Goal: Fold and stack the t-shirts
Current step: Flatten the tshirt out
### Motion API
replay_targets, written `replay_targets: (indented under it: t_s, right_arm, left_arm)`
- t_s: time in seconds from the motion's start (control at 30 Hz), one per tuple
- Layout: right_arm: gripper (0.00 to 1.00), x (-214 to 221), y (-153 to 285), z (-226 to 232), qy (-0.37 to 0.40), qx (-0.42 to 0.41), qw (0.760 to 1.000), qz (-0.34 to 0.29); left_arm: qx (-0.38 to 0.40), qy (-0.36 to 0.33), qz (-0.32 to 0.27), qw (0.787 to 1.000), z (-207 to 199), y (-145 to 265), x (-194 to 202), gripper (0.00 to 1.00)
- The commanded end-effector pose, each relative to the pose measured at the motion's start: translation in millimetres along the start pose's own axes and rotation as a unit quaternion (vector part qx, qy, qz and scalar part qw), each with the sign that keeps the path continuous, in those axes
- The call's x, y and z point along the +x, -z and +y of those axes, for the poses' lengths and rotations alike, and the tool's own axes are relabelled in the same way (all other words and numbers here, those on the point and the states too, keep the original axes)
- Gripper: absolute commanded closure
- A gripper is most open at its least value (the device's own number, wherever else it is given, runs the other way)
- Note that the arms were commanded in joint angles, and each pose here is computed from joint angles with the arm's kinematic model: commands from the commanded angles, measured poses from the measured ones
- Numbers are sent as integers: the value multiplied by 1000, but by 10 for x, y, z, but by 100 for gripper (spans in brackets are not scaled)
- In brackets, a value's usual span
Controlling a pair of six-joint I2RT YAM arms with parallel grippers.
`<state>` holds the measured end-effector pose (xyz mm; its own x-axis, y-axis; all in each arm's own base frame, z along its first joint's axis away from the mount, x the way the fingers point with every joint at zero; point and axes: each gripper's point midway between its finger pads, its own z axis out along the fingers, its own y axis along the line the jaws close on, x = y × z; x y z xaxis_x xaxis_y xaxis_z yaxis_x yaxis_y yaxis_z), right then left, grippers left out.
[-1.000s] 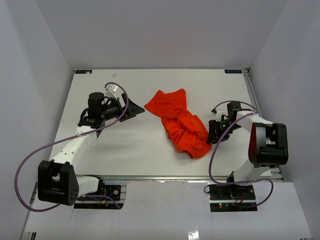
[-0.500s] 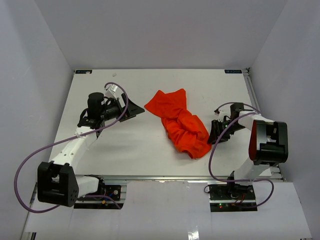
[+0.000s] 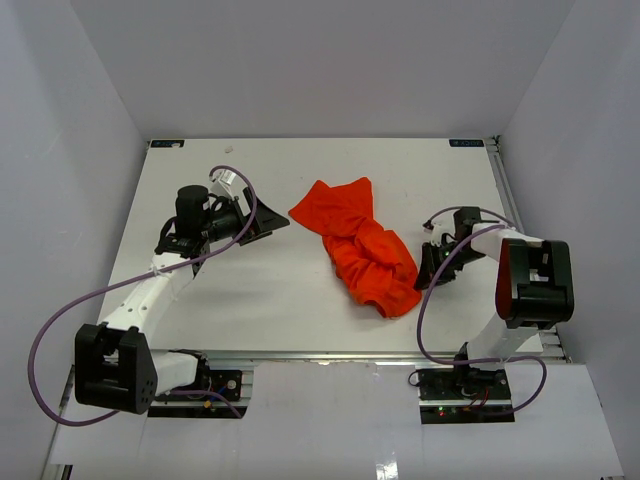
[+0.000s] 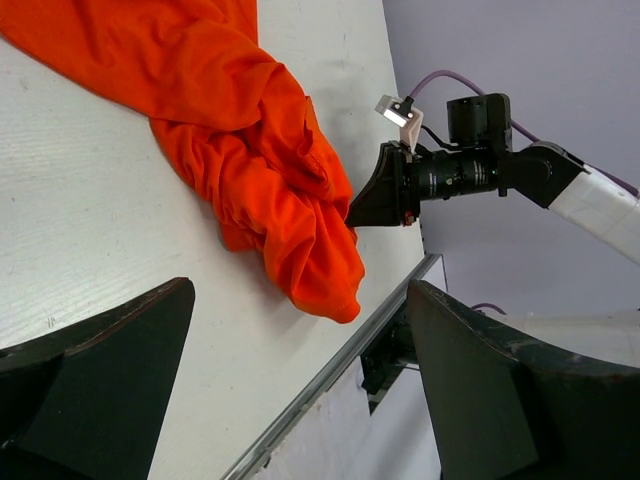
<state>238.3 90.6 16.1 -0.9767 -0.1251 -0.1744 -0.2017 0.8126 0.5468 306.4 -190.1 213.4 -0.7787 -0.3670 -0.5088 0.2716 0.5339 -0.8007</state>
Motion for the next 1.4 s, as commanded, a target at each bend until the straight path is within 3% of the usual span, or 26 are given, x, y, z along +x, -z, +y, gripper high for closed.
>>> replay_targets:
  t_s: [0.0,0.2,0.3,0.6,0.87,1.23,1.37]
  right_arm:
    - [94,-267,163,-95,36,37,998,-44]
    - [94,-1040,850,-239,128,114,972,-161]
    - [94,-1272,1097,-261,161,139,958,-190]
    - [94,-1427,1410,-311,199,186,938,-216]
    - [94,-1683,2035,-396,211,224,907,-287]
    - [94,-1760,2295,-378,224,235,887,-328]
    - [94,-1765,2443,-411,222,243,878,-348]
  left_arm:
    - [12,-19,-13,1000,-157,43,-104,2]
    - [12,-23,-13,1000,-145,22,-109,2]
    - [15,-28,-10,999,-138,2,-104,2]
    - [12,-51,-2,999,-65,-164,-236,2]
    - [5,-67,17,998,72,-440,-350,2]
    - [-36,-78,58,995,468,-991,-520,2]
    - [-44,-87,72,993,541,-1206,-568,7]
